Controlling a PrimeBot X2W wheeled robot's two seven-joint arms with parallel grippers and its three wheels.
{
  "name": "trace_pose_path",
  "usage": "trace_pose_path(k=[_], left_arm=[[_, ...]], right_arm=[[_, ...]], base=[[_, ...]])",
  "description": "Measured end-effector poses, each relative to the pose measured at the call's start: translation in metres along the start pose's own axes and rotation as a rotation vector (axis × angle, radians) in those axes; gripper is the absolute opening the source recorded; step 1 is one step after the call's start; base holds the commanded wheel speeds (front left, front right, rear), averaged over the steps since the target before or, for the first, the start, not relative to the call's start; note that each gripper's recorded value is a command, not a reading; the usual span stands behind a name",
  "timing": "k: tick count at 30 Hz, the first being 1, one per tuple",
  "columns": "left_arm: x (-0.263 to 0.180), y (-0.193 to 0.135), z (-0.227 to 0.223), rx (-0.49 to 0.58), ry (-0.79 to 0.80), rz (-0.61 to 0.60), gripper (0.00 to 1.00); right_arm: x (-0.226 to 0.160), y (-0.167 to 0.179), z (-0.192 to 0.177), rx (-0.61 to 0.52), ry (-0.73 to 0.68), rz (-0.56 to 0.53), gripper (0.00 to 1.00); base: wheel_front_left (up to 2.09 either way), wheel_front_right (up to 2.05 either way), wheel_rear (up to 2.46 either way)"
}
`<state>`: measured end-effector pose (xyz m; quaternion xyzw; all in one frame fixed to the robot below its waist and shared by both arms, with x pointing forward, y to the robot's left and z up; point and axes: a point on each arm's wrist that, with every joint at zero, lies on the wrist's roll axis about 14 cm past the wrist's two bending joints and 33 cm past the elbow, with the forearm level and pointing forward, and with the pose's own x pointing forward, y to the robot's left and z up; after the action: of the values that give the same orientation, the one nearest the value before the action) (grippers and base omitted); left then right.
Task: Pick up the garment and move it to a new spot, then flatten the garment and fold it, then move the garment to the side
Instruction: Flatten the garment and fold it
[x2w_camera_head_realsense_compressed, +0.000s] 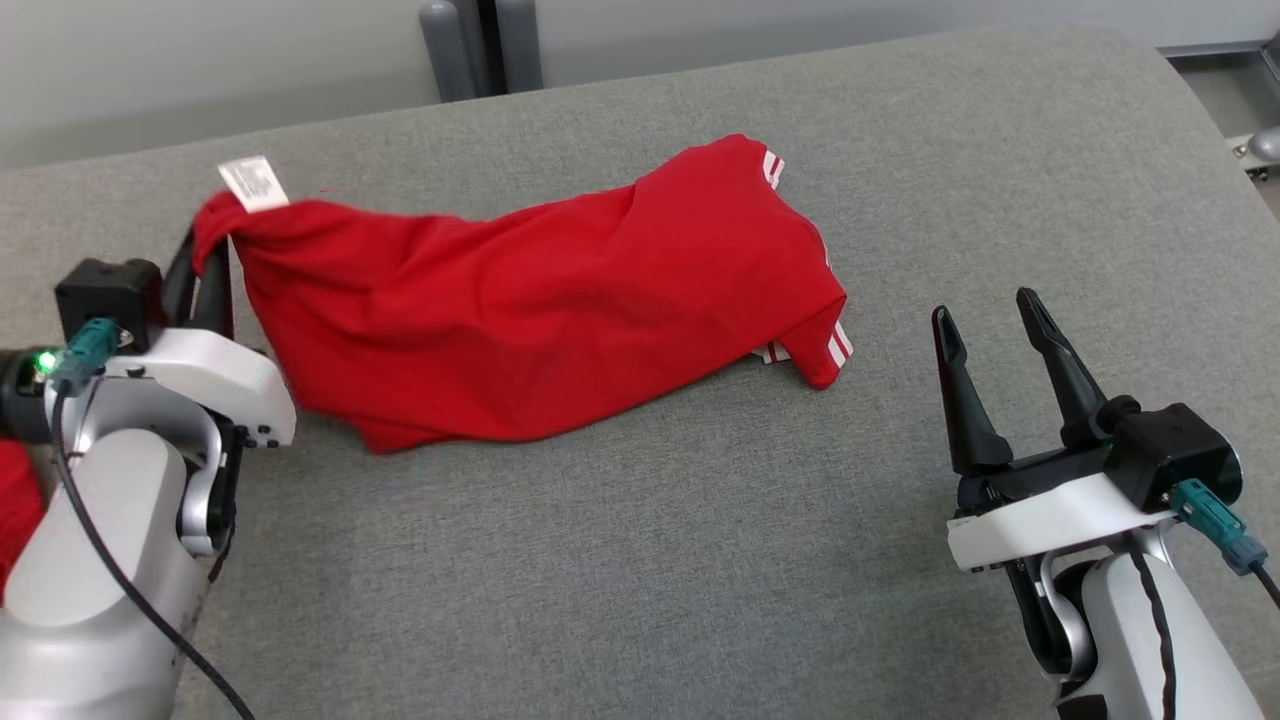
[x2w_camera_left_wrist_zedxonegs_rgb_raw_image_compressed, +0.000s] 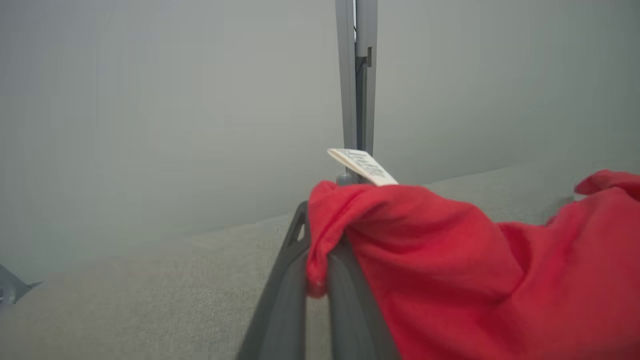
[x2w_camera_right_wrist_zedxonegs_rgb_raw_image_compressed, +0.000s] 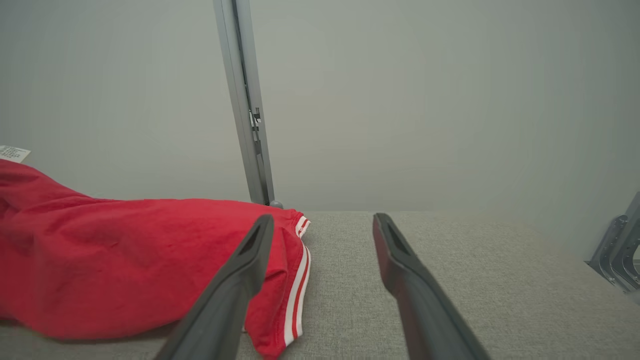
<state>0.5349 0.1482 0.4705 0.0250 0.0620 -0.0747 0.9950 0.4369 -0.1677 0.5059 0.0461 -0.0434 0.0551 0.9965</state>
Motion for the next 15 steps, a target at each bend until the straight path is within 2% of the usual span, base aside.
trace_pose_path(k=[7,15], left_arm=[[-0.002,-0.001,-0.031,0.014,0.102,0.028,1.00],[-0.006,-0.001,0.013,-0.044,-0.072,0.049,1.00]], right_arm=[[0.000,-0.003,-0.003,0.004,0.008,-0.008,1.00],[0.000,-0.003,0.006,0.001,-0.014,-0.009,1.00]], base=[[0.00,0.00,0.00],[0.00,0.00,0.00]])
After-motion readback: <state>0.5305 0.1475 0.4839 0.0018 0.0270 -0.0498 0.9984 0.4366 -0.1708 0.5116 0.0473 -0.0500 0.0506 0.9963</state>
